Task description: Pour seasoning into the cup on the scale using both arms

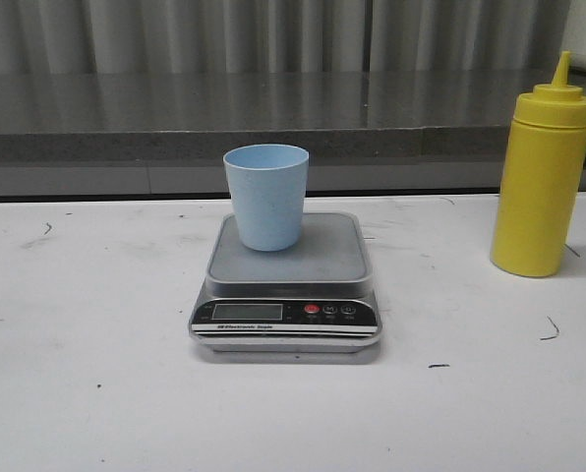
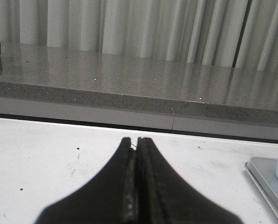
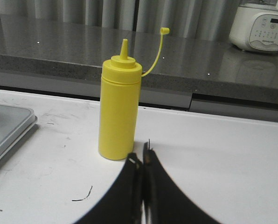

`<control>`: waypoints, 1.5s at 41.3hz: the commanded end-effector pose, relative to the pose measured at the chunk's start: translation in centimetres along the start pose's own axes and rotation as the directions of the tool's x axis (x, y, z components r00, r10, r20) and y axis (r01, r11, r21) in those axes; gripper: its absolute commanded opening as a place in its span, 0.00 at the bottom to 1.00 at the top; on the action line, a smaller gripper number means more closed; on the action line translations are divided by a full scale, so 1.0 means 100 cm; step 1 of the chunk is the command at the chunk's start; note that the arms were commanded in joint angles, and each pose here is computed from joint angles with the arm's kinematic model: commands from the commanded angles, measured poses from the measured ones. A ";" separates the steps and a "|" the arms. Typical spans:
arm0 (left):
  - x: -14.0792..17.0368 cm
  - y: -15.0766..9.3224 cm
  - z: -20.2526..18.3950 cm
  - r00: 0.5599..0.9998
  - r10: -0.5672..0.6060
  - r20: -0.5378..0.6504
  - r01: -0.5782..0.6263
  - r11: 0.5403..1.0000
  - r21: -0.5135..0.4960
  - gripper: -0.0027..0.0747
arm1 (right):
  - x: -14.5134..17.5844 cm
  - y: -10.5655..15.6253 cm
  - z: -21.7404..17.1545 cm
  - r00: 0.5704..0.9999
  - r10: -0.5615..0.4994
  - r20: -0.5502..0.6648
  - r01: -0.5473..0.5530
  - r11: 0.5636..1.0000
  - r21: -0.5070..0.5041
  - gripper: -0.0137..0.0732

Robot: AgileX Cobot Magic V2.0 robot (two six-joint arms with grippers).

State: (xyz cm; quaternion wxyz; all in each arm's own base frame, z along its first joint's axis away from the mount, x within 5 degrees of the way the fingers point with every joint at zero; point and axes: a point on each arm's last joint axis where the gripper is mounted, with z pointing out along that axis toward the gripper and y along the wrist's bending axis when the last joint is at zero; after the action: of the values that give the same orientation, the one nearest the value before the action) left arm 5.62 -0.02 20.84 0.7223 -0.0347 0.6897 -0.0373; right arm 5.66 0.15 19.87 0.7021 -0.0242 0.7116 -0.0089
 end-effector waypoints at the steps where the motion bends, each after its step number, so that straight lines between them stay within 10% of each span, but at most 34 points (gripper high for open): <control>1: 0.000 0.001 -0.001 0.998 -0.012 0.069 0.012 1.000 0.001 0.01 | -0.010 -0.002 -0.002 0.993 0.007 0.121 -0.010 1.000 0.024 0.08; 62: 0.000 0.001 -0.001 0.998 -0.012 0.069 0.012 1.000 0.001 0.01 | -0.011 -0.002 -0.002 0.983 0.123 0.133 -0.125 0.992 0.007 0.08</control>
State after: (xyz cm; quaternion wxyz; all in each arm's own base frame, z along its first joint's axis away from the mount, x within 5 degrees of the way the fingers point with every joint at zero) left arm 5.62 -0.02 20.84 0.7223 -0.0347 0.6897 -0.0373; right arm 5.68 0.07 19.91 0.7092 0.0274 0.7036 0.0351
